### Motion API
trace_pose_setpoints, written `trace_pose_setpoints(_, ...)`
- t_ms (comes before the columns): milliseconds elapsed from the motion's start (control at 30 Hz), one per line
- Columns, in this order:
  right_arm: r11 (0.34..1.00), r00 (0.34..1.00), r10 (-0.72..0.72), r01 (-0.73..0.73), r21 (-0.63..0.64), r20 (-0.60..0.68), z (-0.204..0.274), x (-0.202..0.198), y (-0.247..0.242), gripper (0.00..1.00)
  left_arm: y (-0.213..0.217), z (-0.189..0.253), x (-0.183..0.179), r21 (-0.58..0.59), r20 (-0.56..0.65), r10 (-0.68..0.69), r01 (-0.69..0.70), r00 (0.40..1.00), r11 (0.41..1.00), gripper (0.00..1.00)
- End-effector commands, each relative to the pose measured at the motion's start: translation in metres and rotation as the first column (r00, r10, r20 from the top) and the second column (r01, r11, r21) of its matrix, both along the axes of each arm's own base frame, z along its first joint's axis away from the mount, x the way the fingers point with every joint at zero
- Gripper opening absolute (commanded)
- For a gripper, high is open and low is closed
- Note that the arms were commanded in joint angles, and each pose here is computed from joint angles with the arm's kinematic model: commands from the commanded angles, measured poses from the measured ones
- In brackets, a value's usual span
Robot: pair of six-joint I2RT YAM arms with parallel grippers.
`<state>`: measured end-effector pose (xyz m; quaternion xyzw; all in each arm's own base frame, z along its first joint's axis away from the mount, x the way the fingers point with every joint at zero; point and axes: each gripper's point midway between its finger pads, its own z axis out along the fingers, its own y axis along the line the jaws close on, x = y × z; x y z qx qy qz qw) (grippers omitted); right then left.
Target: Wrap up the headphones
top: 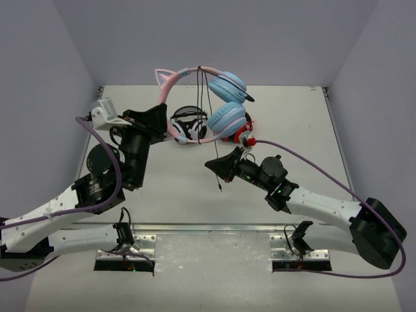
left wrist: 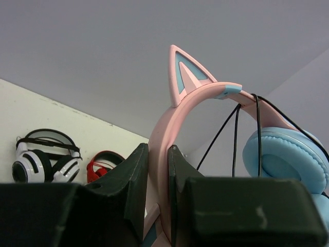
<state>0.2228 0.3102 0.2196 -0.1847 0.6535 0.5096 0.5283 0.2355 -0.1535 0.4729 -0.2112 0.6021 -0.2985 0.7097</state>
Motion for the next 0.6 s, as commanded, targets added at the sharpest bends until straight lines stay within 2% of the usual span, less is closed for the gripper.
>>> trace_pose_setpoints(0,0.997,0.995,-0.083,0.083,0.006,0.063,0.01,0.001,0.004,0.01,0.021,0.036,0.002,-0.263,0.037,0.11,-0.096,0.993,0.96,0.0)
trace_pose_setpoints(67,0.998,0.994,-0.06,0.061,-0.006,0.094,0.011,-0.013,0.012,0.01,0.023,0.034,0.005,-0.251,0.023,0.153,-0.143,0.988,0.957,0.0)
trace_pose_setpoints(267,0.996,0.984,-0.023,0.037,-0.076,0.177,0.021,-0.037,0.031,0.01,0.022,0.013,0.027,-0.099,-0.026,0.282,-0.283,0.959,0.954,0.0)
trace_pose_setpoints(333,0.994,0.976,-0.014,0.036,-0.1,0.217,0.029,-0.044,0.035,0.01,0.022,-0.004,0.046,-0.023,-0.048,0.342,-0.343,0.939,0.939,0.0)
trace_pose_setpoints(433,0.988,0.974,0.027,0.008,-0.153,0.227,0.03,-0.051,0.04,0.01,0.027,-0.024,0.063,0.033,-0.068,0.38,-0.378,0.923,0.925,0.0)
trace_pose_setpoints(567,0.976,0.961,0.081,-0.023,-0.215,0.266,0.037,-0.06,0.045,0.01,0.033,-0.052,0.074,0.136,-0.092,0.45,-0.436,0.888,0.89,0.0)
